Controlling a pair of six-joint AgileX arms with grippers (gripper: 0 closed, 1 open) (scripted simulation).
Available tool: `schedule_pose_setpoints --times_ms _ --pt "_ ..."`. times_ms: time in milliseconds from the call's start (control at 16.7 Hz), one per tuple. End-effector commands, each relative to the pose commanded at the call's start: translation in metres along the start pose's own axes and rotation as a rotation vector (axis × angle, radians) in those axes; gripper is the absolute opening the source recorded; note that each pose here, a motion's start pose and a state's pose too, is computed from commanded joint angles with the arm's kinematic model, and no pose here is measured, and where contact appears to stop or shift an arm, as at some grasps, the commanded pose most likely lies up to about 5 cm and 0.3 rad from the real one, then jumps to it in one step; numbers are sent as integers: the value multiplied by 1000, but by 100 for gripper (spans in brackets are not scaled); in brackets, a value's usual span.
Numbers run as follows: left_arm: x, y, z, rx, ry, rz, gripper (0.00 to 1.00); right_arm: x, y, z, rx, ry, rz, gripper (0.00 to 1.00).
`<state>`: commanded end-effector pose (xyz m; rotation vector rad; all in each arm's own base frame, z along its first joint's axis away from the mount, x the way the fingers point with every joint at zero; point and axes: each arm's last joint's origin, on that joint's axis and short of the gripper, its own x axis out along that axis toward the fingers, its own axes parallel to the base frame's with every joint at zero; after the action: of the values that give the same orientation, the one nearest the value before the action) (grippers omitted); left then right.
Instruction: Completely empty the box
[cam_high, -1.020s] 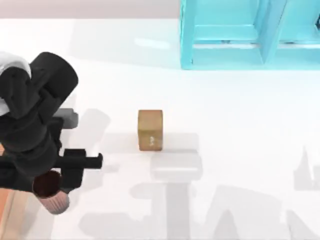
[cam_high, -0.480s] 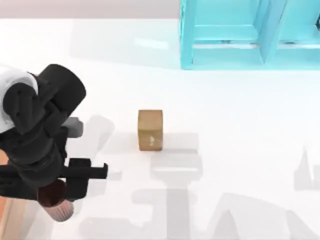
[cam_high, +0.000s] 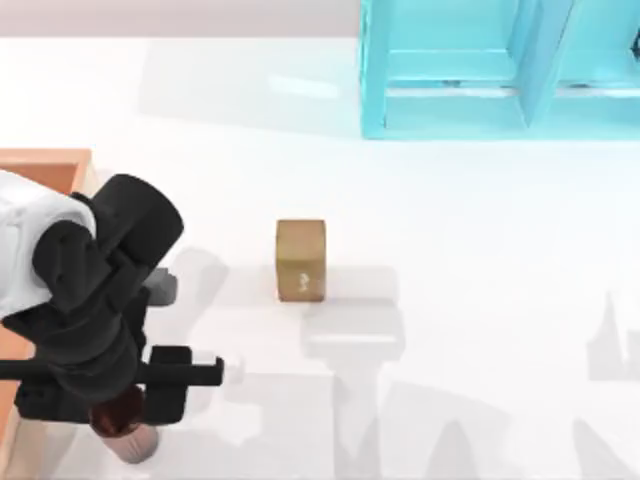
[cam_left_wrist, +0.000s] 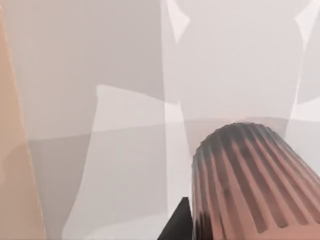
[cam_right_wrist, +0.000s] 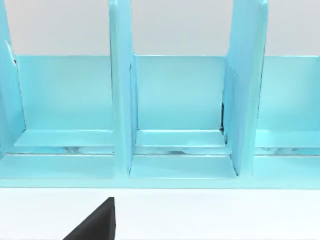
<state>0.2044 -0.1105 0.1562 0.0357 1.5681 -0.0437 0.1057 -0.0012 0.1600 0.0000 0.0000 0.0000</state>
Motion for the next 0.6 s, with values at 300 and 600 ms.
schedule_pose_setpoints --times_ms 300,600 --pt "2 2 0 -12 -1 7 0 0 0 0 0 0 0 100" --pt "2 2 0 -12 -1 7 38 0 0 0 0 0 0 100"
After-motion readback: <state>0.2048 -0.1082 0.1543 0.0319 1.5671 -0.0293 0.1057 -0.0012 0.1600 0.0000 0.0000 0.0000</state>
